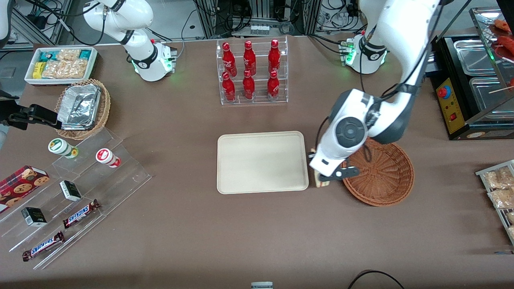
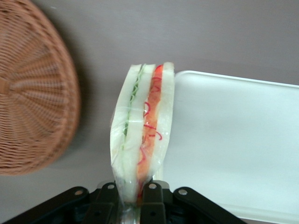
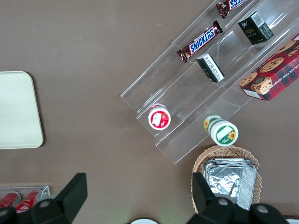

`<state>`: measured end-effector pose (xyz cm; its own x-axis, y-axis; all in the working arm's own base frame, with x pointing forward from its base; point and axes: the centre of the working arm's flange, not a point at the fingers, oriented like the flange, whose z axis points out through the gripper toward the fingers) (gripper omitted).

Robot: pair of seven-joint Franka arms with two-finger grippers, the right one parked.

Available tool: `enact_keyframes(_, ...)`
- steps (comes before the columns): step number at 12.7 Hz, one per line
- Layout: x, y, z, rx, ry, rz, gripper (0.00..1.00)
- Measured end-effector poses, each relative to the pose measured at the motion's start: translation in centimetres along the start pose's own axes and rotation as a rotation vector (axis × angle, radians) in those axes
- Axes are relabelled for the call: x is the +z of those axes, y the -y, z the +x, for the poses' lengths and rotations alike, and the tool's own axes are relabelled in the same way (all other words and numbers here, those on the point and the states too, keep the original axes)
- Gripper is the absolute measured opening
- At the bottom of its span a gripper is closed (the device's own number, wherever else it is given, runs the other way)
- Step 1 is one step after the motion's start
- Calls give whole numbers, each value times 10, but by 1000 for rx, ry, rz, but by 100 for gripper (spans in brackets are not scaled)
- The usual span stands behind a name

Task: Place sandwich from basket to tray
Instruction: 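Carry the sandwich with the left gripper over the beige tray, then lower the sandwich onto the tray and open the left gripper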

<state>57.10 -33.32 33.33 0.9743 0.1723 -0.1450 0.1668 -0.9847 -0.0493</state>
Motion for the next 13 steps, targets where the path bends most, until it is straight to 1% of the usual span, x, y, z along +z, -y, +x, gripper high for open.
enact_keyframes(5, 35, -114, -51, -42, -8, -8, 15)
enact_keyframes(6, 44, -132, -59, -54, -14, -14, 15)
enact_keyframes(7, 54, -147, -66, -61, -28, -14, 15)
enact_keyframes(9, 69, -164, -75, -81, -67, -3, 15)
enact_keyframes(10, 73, -169, -78, -86, -76, -6, 15)
enact_keyframes(13, 79, -175, -84, -94, -78, -4, 15)
